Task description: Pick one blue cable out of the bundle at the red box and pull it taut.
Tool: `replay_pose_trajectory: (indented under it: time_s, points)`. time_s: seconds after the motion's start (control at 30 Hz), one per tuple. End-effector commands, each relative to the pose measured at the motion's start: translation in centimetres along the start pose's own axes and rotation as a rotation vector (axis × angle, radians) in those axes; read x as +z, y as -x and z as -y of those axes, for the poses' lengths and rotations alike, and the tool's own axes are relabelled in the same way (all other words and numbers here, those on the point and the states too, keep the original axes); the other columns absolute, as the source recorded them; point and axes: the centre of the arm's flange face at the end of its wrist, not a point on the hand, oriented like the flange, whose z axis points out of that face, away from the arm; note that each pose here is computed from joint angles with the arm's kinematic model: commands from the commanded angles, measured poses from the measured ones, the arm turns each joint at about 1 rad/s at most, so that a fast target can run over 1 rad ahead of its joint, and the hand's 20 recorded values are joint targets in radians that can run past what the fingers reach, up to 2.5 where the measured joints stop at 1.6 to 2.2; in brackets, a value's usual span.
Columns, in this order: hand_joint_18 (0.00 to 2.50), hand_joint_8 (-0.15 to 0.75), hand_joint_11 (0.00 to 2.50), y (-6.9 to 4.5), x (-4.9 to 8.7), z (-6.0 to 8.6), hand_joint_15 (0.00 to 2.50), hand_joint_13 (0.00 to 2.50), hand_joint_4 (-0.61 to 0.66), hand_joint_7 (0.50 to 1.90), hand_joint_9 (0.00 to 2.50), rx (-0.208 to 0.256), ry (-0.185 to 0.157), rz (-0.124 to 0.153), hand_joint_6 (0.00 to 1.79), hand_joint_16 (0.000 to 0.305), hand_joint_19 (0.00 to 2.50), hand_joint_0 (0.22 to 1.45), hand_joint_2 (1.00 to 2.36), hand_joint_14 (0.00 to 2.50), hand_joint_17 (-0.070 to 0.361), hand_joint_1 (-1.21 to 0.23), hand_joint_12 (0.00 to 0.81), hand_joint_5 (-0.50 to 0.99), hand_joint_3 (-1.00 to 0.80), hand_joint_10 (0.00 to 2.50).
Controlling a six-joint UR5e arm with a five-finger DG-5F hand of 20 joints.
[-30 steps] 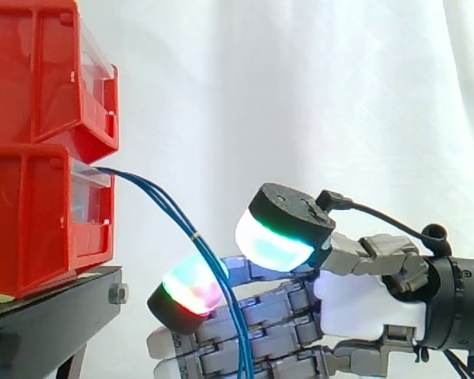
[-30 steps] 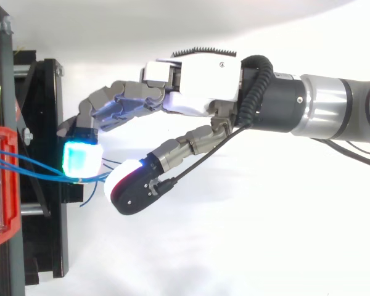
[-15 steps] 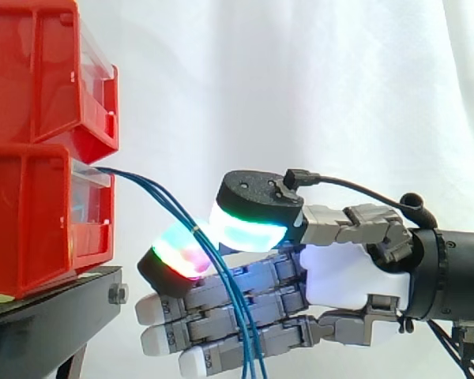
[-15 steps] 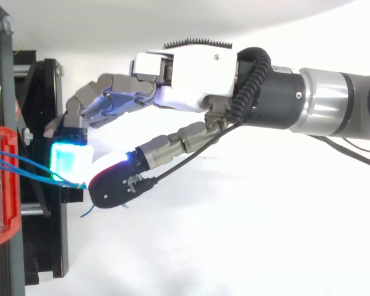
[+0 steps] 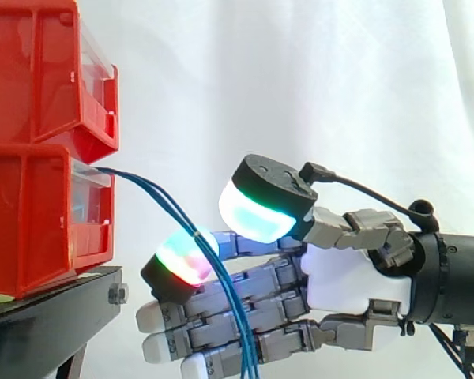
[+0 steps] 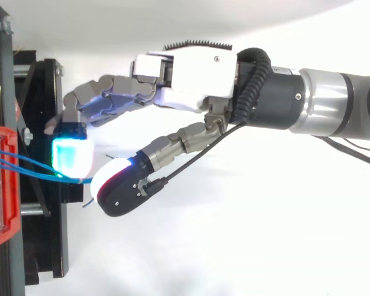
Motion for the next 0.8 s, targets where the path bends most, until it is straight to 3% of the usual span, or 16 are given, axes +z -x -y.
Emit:
replay_pose_trajectory:
  time_s: [0.0,0.1,0.23,0.6,0.63,0.77]
  points:
    - [0.41,0.357,0.25,-0.4,-0.5,0.9,0.19,0.37,0.29,1.12,0.45,-0.014,0.01,-0.002,0.54,0.06,0.27,0.52,1.0,0.01,0.135,-0.72,0.4,-0.12,-0.49,0.0]
    - [0.41,0.358,0.25,-0.8,-0.7,1.4,0.2,0.37,0.29,1.14,0.45,-0.016,0.05,0.006,0.53,0.06,0.27,0.52,1.0,0.01,0.134,-0.72,0.399,-0.12,-0.49,0.0]
    - [0.41,0.358,0.25,-1.0,-0.8,1.6,0.19,0.38,0.32,1.17,0.45,-0.019,0.047,0.009,0.5,0.06,0.27,0.52,1.0,0.01,0.134,-0.72,0.399,-0.11,-0.49,0.0]
    - [0.41,0.358,0.25,-1.0,-0.8,1.7,0.19,0.37,0.35,1.11,0.45,-0.024,0.048,0.017,0.5,0.06,0.28,0.52,1.0,0.01,0.134,-0.71,0.398,-0.12,-0.49,0.0]
    - [0.41,0.357,0.24,-1.1,-0.9,2.8,0.2,0.37,0.35,1.11,0.45,-0.025,0.034,0.017,0.5,0.06,0.27,0.52,1.0,0.01,0.134,-0.71,0.398,-0.12,-0.49,0.0]
    - [0.41,0.357,0.25,-1.1,-0.7,3.9,0.19,0.37,0.35,1.1,0.46,-0.009,0.046,0.019,0.5,0.06,0.27,0.52,1.0,0.01,0.134,-0.71,0.398,-0.12,-0.49,0.0]
